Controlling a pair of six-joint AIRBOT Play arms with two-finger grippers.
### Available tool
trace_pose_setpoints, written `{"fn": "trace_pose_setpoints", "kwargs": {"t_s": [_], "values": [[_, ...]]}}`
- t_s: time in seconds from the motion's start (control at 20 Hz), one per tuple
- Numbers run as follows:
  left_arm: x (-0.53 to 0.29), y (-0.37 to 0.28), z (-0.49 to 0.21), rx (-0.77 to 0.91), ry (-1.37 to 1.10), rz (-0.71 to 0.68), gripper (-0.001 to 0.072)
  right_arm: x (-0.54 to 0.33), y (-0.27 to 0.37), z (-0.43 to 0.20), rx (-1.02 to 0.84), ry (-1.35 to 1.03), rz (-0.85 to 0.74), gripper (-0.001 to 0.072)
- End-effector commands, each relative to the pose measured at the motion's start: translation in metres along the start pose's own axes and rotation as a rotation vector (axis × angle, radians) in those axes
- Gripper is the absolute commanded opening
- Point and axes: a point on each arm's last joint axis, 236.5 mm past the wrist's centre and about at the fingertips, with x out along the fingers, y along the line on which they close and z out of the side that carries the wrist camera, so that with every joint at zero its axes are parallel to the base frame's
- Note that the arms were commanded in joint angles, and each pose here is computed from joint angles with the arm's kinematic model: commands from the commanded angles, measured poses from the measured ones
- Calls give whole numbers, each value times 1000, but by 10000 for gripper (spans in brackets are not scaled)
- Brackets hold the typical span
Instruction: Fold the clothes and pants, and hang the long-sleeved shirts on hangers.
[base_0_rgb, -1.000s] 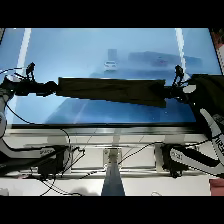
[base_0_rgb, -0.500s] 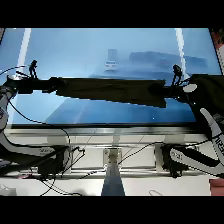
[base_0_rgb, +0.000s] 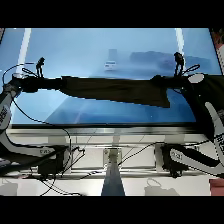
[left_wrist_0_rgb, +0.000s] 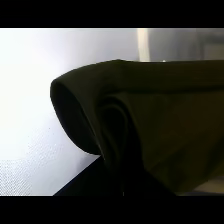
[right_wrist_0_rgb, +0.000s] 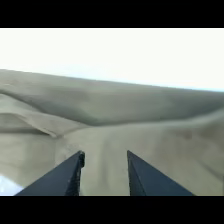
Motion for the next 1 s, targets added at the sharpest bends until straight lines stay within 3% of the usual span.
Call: {"fn": "trace_pose_setpoints", "kwargs": {"t_s": [0.0,0.05,0.1,0.15,0.3,0.5,0.95], "values": [[-36,-20,19,150,-43,64,14,-1,29,13,-76,-6,38,300],[-51,-33,23,189,-61,69,14,4,42,13,-106,-7,50,243],[-66,-51,26,211,-80,59,14,10,58,13,-143,-13,63,45],[-79,-67,28,222,-97,51,14,16,75,14,-182,-31,71,12],[-114,-109,29,285,-146,42,15,43,135,13,-284,-89,108,11],[-135,-142,16,357,-146,14,15,103,226,-32,-339,25,224,11],[-157,-219,40,295,-309,-289,16,194,336,-122,-241,224,334,11]]}}
